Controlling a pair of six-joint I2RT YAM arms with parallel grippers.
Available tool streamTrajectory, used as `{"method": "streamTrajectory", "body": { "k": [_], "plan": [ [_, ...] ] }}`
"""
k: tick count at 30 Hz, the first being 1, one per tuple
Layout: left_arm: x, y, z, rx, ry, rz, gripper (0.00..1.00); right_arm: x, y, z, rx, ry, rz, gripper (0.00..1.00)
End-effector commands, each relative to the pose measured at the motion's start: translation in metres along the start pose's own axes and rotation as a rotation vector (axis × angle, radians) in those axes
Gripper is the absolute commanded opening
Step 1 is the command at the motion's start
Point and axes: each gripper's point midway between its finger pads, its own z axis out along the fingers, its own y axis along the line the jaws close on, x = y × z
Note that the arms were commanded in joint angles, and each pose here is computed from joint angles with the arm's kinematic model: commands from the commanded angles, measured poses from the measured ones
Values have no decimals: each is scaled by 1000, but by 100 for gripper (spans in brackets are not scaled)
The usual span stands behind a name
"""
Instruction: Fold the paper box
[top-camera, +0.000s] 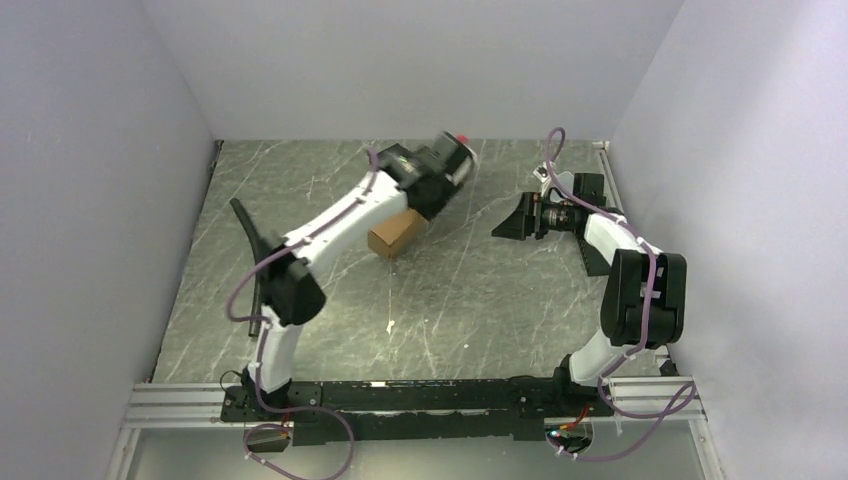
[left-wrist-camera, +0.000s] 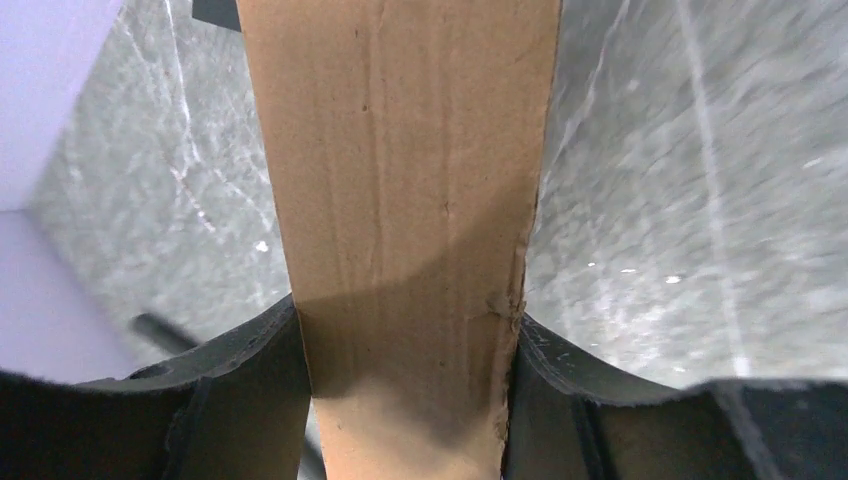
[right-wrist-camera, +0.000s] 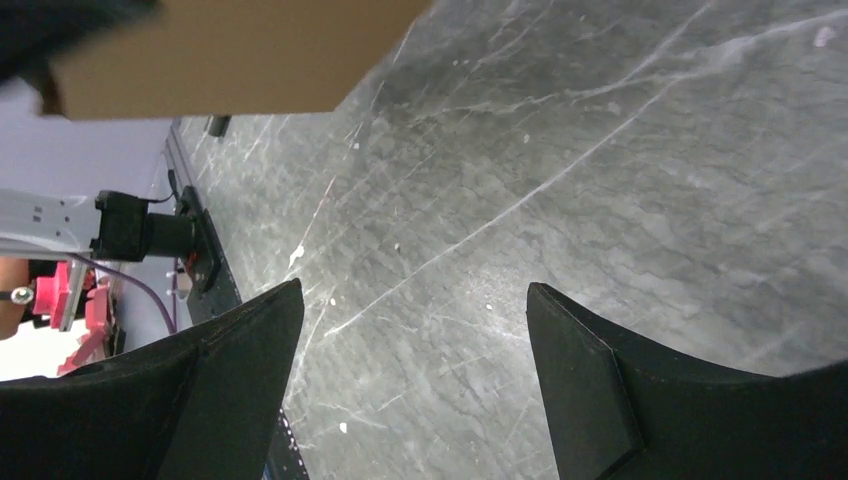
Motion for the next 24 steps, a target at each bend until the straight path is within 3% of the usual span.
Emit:
{"method": "streamTrajectory", "body": {
  "k": [1,2,5,9,14,16,24],
  "plan": [
    [33,7,17,-313,211,366,44,-18,5,-20,-6,-73,-48,85],
    [32,-2,21,-340,212,403,39,-20,1,-27,1,-89,-37,85],
    [31,-19,32,-397,213,476,37,-25,-5,-42,13,-130,-21,85],
    [39,-49,42,-365,212,505,47,-28,-12,-58,32,-168,-6,85],
    [58,-90,56,-265,242,462,91,-29,-19,-67,55,-185,2,85],
    [59,-104,54,-196,242,407,99,-29,-20,-70,61,-190,5,86],
    [48,-164,6,235,166,166,100,-28,-24,-75,84,-191,7,86]
  ]
}}
